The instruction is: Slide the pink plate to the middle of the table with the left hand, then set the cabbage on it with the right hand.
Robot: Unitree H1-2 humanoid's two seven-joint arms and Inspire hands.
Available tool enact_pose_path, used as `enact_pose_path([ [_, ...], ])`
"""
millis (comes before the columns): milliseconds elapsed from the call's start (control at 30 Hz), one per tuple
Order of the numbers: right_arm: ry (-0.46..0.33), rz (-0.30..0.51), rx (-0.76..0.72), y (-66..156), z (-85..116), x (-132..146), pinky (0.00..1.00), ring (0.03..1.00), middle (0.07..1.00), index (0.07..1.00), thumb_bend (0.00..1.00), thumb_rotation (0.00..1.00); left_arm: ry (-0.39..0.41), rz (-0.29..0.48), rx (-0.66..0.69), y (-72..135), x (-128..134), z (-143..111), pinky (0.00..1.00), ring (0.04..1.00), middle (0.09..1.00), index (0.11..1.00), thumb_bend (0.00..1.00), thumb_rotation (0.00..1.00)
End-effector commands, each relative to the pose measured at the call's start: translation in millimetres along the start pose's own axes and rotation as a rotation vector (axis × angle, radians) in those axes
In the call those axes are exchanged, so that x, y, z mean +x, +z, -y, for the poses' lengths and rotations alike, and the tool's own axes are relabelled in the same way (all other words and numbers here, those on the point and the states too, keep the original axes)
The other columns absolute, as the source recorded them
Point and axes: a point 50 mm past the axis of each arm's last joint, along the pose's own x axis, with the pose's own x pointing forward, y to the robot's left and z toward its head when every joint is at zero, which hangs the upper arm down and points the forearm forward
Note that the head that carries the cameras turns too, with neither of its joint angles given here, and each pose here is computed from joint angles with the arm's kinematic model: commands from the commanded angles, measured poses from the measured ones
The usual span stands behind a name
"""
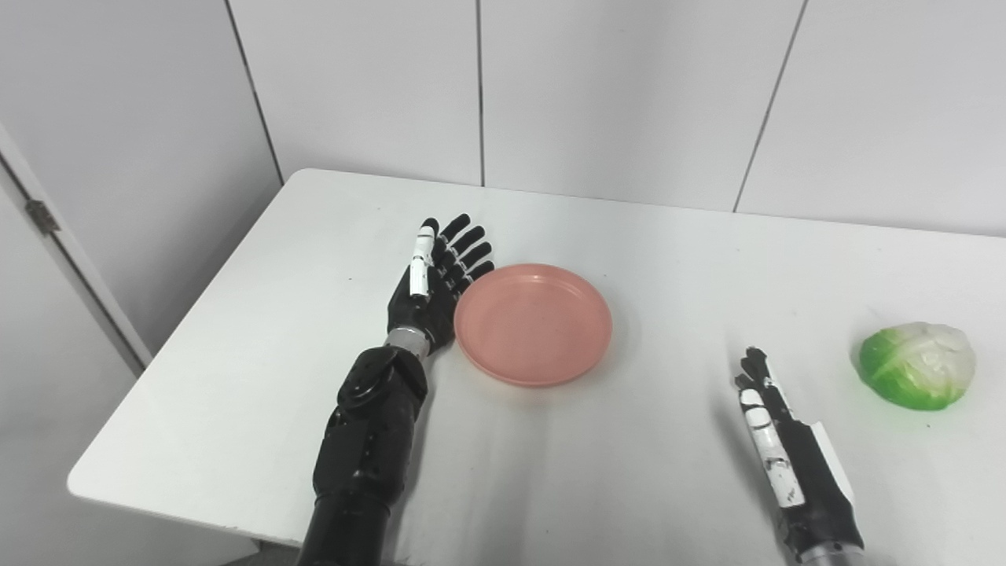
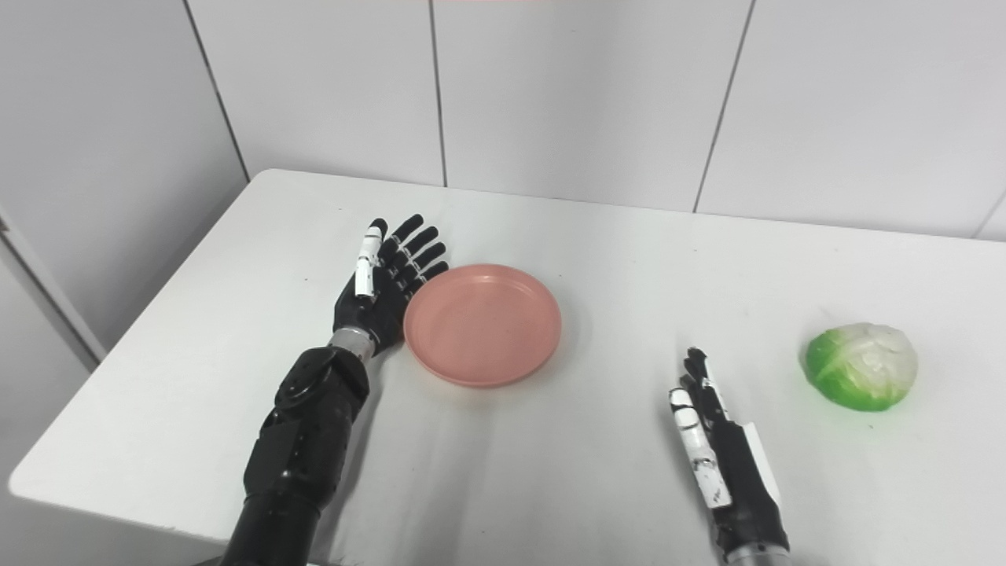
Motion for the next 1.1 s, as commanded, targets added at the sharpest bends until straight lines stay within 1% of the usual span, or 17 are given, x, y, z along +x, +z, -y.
enact_pose_path([
  [0, 0.003, 0.05, 0.004, 9, -6, 6, 1.0, 0.97, 0.989, 0.999, 0.25, 1.0, -0.017, -0.043, -0.012, -8, -3, 3, 0.87, 0.876, 0.87, 0.847, 0.36, 1.0],
  [133, 0.006, 0.042, -0.001, 11, -9, 7, 1.0, 0.973, 0.992, 1.0, 0.3, 1.0, -0.04, -0.059, -0.014, -15, -7, 15, 0.88, 0.881, 0.876, 0.851, 0.35, 1.0],
  [233, 0.004, 0.04, -0.003, 13, -12, 7, 0.99, 0.972, 0.992, 1.0, 0.31, 1.0, -0.066, -0.073, -0.034, -20, -9, 22, 0.86, 0.873, 0.872, 0.849, 0.34, 1.0],
  [367, 0.0, 0.037, -0.005, 12, -15, 9, 1.0, 0.976, 0.989, 0.997, 0.32, 1.0, -0.087, -0.1, -0.043, -29, -13, 31, 0.87, 0.88, 0.877, 0.857, 0.35, 1.0],
  [500, 0.001, 0.038, -0.012, 11, -16, 10, 0.99, 0.976, 0.989, 0.998, 0.33, 1.0, -0.104, -0.111, -0.049, -36, -16, 38, 0.88, 0.879, 0.874, 0.854, 0.35, 1.0],
  [633, 0.003, 0.042, -0.012, 11, -18, 11, 1.0, 0.978, 0.991, 1.0, 0.34, 1.0, -0.137, -0.12, -0.054, -39, -20, 41, 0.89, 0.887, 0.883, 0.863, 0.35, 1.0],
  [767, 0.003, 0.046, -0.009, 9, -19, 12, 0.99, 0.979, 0.99, 0.999, 0.35, 1.0, -0.153, -0.126, -0.057, -40, -24, 43, 0.87, 0.882, 0.881, 0.86, 0.36, 1.0],
  [900, -0.004, 0.042, -0.012, 9, -19, 13, 0.99, 0.977, 0.987, 0.996, 0.35, 1.0, -0.172, -0.136, -0.045, -40, -28, 40, 0.9, 0.898, 0.898, 0.876, 0.36, 1.0],
  [1067, -0.01, 0.048, -0.008, 8, -17, 13, 1.0, 0.979, 0.989, 0.997, 0.34, 1.0, -0.179, -0.148, -0.042, -43, -30, 39, 0.91, 0.9, 0.901, 0.884, 0.36, 1.0],
])
